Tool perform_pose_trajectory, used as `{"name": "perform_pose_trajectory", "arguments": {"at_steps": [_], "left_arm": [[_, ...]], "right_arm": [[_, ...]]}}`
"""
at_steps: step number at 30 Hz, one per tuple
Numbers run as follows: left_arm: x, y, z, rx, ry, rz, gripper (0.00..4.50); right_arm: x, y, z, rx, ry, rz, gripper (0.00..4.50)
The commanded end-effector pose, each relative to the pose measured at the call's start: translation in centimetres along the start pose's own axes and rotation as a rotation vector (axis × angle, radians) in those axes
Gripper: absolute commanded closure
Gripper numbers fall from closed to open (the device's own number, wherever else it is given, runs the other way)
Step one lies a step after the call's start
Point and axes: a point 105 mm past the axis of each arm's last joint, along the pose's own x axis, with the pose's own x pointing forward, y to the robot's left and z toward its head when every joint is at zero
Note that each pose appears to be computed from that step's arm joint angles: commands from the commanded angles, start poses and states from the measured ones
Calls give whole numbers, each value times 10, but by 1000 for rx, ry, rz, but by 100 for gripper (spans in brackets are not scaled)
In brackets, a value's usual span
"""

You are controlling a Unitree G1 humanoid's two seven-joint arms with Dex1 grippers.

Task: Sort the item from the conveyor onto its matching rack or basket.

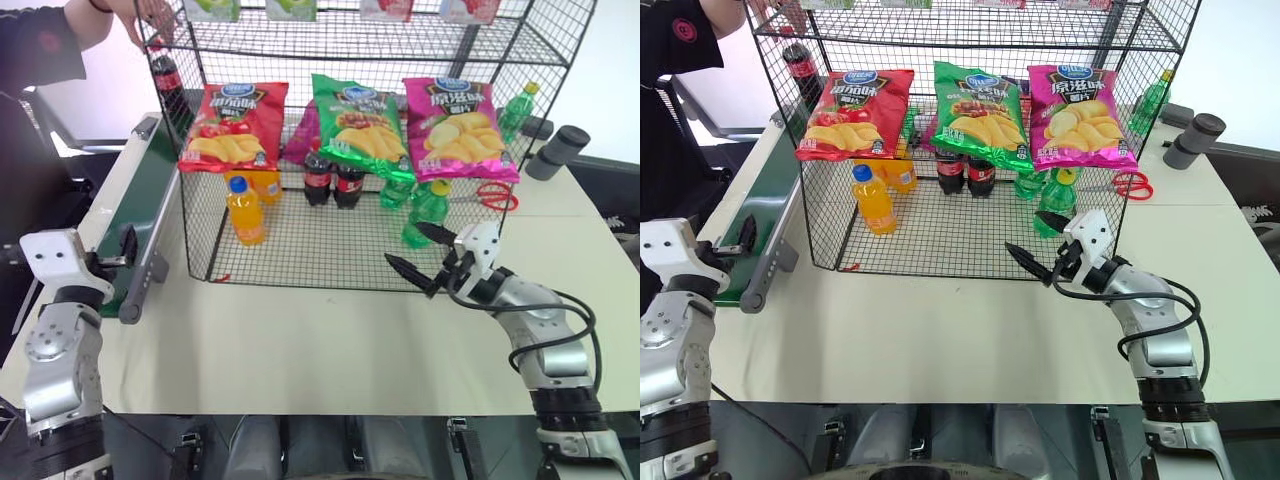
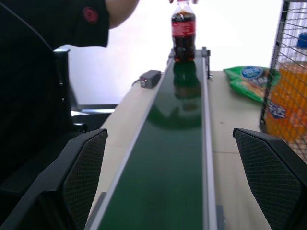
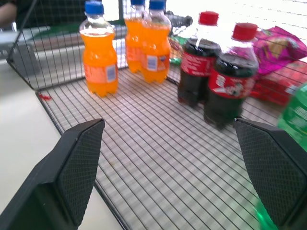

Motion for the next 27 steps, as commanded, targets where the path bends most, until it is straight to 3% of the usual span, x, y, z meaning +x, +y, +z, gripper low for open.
{"name": "perform_pose_trajectory", "arguments": {"at_steps": [1,27], "left_arm": [[4,8,8,11,-45,45,0],[10,-2,-12,6,-23,42,0]], "right_arm": [[8,13,14,-11,-55,23,5],[32,33,12,10,-94,83,5]]}}
